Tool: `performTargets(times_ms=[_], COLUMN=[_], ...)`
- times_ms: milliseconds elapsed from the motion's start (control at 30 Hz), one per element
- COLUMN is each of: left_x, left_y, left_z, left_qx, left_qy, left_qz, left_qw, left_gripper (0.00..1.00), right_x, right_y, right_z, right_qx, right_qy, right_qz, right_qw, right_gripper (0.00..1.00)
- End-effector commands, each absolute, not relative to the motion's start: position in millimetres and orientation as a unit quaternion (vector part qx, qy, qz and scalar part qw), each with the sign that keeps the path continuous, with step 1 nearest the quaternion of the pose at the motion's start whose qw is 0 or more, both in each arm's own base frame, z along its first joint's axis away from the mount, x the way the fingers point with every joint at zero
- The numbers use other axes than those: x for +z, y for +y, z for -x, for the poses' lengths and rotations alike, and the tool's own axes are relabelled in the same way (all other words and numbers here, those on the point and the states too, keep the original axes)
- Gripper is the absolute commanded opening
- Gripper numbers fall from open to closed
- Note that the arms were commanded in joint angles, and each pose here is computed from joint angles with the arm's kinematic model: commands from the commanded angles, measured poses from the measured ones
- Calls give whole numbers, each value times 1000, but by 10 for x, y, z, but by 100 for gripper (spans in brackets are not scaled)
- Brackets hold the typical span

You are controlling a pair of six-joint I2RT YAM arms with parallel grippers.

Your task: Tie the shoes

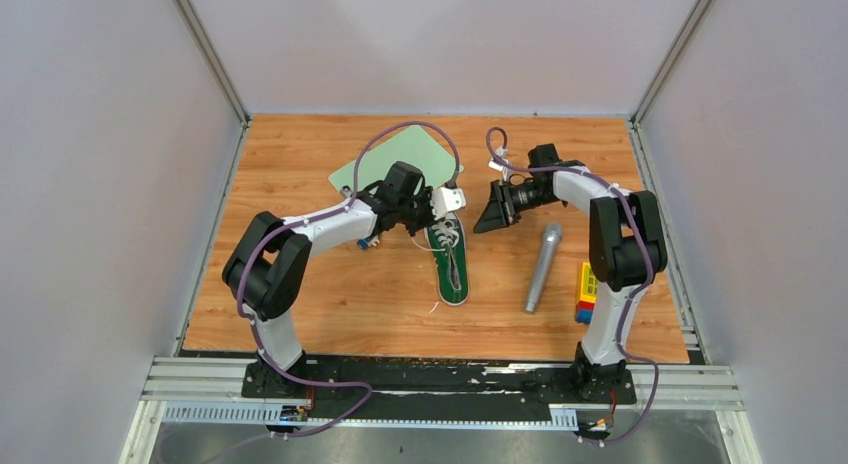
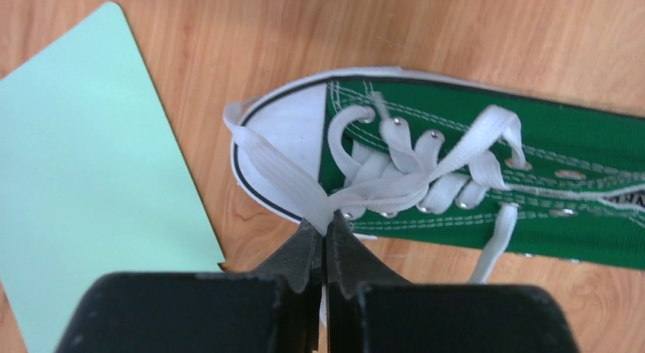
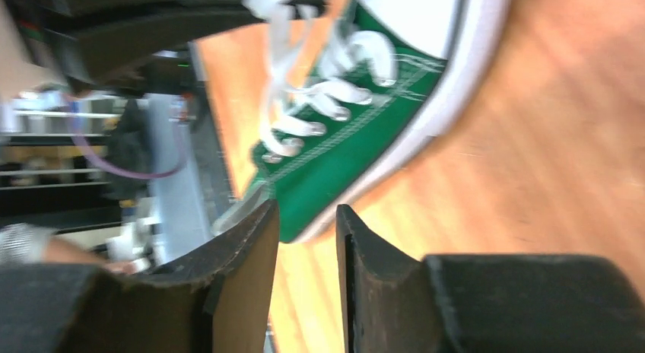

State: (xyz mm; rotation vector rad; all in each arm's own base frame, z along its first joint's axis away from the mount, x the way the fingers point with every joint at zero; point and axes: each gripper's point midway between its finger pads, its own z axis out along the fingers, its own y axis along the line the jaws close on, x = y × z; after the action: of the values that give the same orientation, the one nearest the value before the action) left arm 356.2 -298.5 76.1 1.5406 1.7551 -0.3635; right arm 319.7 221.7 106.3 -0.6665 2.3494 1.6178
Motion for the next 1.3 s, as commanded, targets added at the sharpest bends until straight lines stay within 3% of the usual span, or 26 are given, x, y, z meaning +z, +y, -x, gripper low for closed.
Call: performTargets(times_ms=[0, 267, 567, 1267], left_x=[1093, 926, 850, 896], left_y=[-3114, -3041, -3063, -3104], left_z=[-3675, -3589, -3575, -3562], left_qx=[-166, -174, -186, -198], left_qy=[702, 735, 748, 747], left_qz=[-535, -503, -488, -485], left_qw=[439, 420, 410, 409], left_gripper=[0, 0, 0, 0], right_x=[818, 822, 763, 910], right_y=[2070, 2380, 2556, 2570], right_z=[-3615, -4015, -3608, -3213], right_qx=[427, 361, 356, 411], right_qy=[807, 732, 624, 605], right_qz=[332, 486, 614, 624], right_qw=[235, 312, 327, 275], right_gripper=[37, 49, 53, 53])
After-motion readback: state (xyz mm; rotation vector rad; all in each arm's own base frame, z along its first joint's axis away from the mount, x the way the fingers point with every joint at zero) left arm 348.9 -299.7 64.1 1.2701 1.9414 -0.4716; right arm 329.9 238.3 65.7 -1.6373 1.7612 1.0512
